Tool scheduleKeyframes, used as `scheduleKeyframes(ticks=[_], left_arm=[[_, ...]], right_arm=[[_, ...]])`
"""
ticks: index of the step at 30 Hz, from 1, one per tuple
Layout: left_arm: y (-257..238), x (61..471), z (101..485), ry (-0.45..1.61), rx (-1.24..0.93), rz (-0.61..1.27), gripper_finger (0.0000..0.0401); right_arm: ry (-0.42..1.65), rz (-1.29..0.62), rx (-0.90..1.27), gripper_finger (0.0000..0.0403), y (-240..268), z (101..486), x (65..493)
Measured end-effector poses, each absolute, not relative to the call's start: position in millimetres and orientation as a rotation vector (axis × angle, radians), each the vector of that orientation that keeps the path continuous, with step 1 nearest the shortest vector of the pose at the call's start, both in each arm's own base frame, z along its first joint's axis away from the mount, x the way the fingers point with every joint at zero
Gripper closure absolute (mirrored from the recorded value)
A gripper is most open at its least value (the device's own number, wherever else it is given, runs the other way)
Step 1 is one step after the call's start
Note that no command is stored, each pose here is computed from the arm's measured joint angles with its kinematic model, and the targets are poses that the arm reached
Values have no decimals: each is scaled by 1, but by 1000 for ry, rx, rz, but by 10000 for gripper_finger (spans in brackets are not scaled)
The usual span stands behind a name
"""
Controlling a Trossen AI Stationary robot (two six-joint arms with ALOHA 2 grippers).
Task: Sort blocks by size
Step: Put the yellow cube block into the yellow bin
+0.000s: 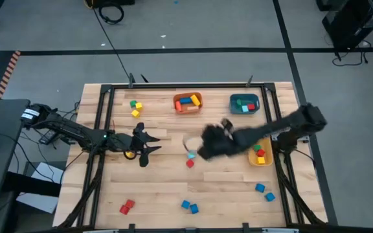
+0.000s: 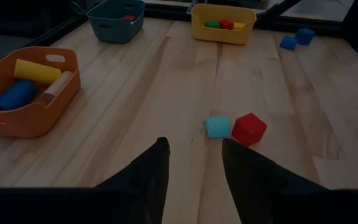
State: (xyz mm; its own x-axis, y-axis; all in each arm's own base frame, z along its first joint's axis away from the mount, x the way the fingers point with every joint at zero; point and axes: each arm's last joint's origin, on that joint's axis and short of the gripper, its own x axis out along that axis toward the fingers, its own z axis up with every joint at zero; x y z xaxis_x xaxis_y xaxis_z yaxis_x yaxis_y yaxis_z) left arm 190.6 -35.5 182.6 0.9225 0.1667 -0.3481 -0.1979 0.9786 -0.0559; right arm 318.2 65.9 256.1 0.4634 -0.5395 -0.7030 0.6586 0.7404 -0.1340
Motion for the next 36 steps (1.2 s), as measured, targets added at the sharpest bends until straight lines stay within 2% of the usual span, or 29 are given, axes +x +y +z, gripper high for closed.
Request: scheduleKeyframes(ticks=[6, 12, 22, 29, 36], left_arm=[[-36, 191, 183, 343, -93, 187, 244], [-36, 193, 190, 269, -125, 181, 244], [-37, 195, 195, 215, -176, 179, 244], [-35, 195, 195, 205, -254, 207, 243], [-33, 195, 194, 196, -364, 244, 192]], right_arm=[[604, -692, 203, 242, 121, 230, 274], [541, -627, 199, 243, 146, 209, 253], [454, -665, 183, 242, 141, 187, 246], [494, -670, 166, 245, 132, 186, 253], [524, -649, 154, 245, 131, 186, 253]])
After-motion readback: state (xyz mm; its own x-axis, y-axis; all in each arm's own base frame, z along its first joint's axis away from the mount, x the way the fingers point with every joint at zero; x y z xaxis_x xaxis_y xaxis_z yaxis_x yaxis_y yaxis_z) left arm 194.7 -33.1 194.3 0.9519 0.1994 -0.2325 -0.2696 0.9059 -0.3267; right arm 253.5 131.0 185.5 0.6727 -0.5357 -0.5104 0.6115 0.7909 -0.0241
